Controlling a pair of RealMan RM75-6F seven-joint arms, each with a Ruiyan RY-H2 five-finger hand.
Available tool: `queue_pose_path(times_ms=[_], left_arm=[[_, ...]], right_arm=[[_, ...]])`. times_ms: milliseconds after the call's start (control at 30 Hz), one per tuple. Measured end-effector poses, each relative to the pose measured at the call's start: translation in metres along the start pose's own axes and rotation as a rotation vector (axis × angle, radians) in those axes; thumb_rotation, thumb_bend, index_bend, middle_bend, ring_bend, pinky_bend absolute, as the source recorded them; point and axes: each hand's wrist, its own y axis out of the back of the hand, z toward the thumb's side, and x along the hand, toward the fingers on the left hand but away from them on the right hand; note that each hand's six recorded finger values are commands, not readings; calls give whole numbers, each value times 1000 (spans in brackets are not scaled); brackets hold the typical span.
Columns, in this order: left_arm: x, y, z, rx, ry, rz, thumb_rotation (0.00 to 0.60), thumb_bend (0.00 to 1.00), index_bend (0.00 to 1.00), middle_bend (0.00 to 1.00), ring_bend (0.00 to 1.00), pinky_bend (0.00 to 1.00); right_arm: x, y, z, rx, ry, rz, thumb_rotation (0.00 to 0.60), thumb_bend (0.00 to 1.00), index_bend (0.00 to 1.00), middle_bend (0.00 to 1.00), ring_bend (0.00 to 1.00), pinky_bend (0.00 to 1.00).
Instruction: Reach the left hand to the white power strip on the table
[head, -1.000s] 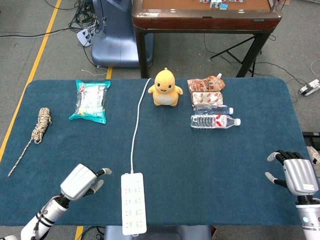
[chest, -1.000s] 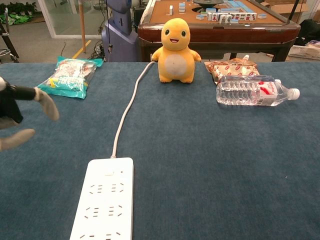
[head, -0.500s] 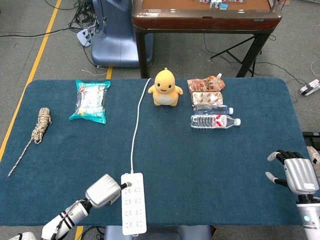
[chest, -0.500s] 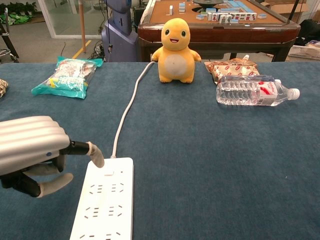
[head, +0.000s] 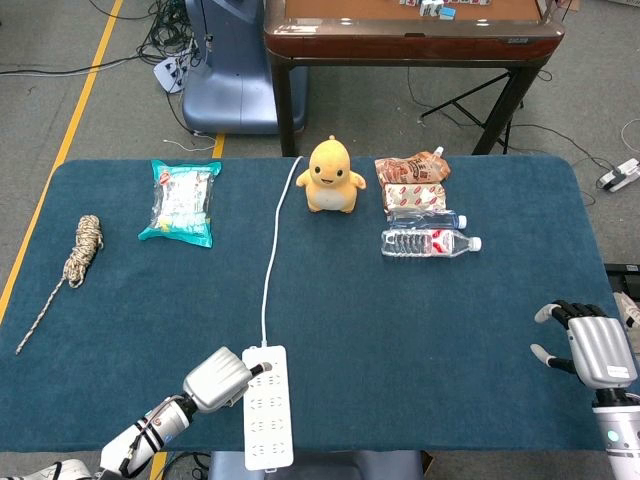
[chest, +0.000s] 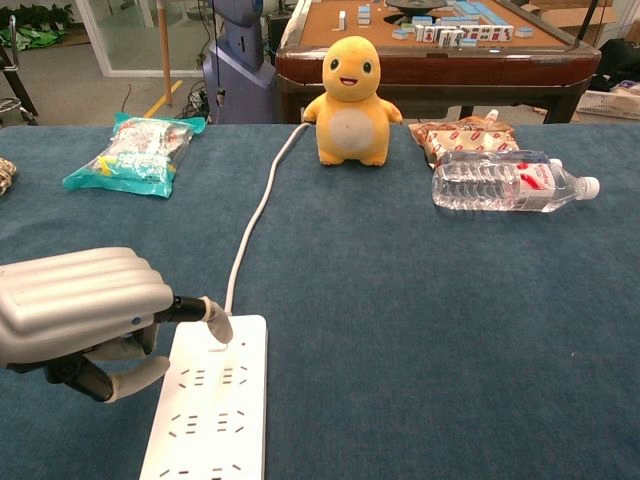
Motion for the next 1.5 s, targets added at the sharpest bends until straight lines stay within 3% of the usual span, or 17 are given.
queue_pose_path(times_ms=[1100,1300,1500], left_arm=[[4,-25,-10,13,30,-70,600,543,323,1000,1000,1000],[3,-18,-10,-10,39,-45,600,542,323,1000,1000,1000],[-8,2,-19,-69,79,31,600,543,318,1000,1000,1000]], right_arm=[[-3,-13,1,-16,6,34,600,98,471,441,423,384],[-3,-13,1,-19,5,34,600,99,471,441,423,384],[-4,-10,3,-19,9,27,600,99,471,441,423,384]])
